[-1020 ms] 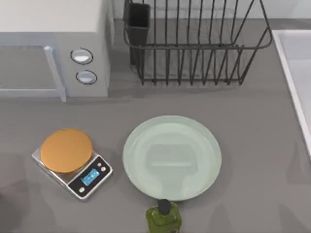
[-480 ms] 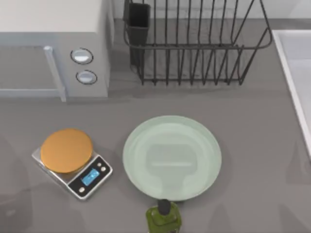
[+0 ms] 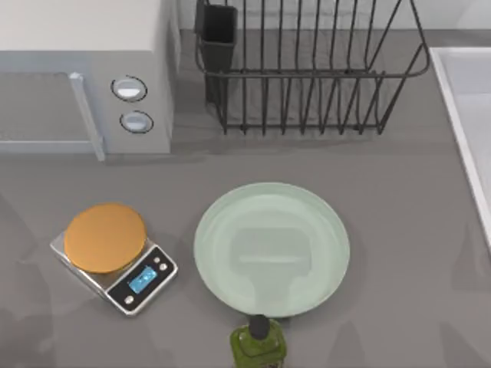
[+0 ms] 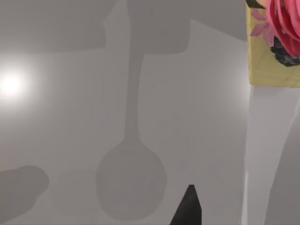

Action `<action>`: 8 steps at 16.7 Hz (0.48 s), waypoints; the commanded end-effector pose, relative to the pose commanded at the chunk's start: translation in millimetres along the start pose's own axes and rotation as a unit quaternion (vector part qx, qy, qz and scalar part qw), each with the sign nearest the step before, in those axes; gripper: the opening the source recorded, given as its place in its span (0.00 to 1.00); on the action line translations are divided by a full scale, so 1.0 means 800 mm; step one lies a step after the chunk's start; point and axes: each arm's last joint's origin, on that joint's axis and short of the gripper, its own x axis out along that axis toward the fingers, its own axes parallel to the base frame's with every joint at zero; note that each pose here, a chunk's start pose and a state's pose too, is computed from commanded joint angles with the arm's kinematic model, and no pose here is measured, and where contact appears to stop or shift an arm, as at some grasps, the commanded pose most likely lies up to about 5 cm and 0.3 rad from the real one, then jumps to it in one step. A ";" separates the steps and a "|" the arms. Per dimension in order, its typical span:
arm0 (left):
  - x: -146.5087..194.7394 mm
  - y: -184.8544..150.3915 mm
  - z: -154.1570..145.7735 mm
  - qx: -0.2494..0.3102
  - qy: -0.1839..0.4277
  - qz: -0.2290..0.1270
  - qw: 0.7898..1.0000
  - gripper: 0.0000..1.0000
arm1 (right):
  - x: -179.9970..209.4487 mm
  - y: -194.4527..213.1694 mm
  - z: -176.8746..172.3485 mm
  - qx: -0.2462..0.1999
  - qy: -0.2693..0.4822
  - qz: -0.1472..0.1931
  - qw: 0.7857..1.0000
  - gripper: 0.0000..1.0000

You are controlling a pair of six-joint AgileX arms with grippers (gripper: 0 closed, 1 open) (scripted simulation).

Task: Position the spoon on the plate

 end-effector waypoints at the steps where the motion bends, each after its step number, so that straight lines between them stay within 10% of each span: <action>1: 0.002 0.000 0.000 0.000 0.001 -0.002 1.000 0.00 | 0.000 0.000 0.000 0.000 0.000 0.000 1.000 1.00; 8: -0.026 -0.006 0.067 0.107 -0.011 -0.019 0.994 0.00 | 0.000 0.000 0.000 0.000 0.000 0.000 1.000 1.00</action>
